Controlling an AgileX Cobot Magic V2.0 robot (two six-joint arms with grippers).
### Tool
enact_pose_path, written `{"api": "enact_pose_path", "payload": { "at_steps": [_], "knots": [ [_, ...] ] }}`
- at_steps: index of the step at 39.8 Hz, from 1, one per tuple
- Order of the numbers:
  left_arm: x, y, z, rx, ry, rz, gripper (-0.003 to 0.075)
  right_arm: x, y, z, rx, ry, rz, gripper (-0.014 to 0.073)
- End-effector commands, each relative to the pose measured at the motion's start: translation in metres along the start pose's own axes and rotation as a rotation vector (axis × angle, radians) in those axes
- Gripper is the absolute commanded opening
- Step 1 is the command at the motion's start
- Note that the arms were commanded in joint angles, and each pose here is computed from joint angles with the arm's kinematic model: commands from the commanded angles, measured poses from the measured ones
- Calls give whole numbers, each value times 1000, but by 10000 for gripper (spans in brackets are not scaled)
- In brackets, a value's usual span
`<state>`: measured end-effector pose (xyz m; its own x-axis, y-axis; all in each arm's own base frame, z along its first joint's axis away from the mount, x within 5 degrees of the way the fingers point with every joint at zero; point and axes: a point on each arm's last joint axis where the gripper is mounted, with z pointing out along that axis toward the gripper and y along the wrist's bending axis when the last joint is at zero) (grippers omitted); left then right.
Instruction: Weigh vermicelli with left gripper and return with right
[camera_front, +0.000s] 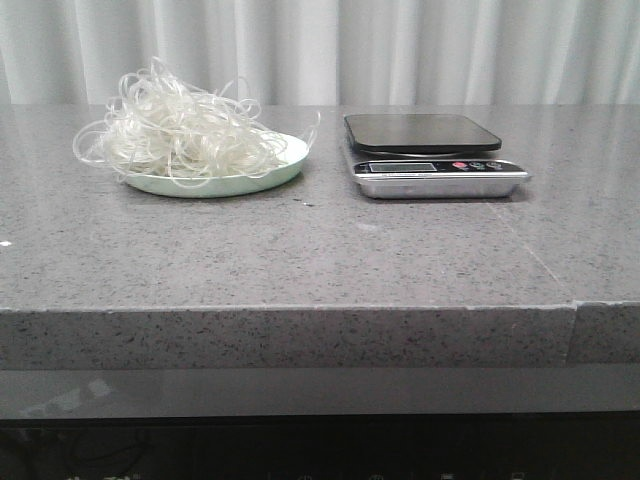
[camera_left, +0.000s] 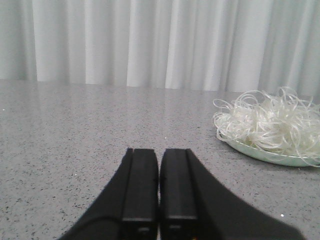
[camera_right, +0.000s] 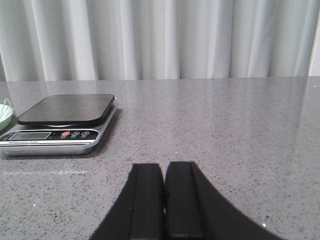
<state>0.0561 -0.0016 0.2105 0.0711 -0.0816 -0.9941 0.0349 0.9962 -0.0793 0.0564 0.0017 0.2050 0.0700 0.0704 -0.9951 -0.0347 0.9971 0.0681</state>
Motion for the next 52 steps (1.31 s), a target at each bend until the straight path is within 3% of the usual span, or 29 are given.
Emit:
{"api": "enact_pose_path", "payload": {
  "at_steps": [1,24,30,41,52],
  "knots": [
    [3,0,-1,5,-67,-15,155,-9,0,-2,0,-103,7,165],
    [3,0,-1,5,-69,-18,155,-11,0,-2,-1,-113,8,165],
    [-7,0,-2,12,-176,-18,155,-25,1,-4,-3,-148,8,165],
    [-80,-6,-18,31,-383,-16,155,-94,6,-20,-9,-198,8,165],
    [-160,-13,-27,31,-332,-13,155,-155,11,-4,-1,-74,8,165]
  ]
}}
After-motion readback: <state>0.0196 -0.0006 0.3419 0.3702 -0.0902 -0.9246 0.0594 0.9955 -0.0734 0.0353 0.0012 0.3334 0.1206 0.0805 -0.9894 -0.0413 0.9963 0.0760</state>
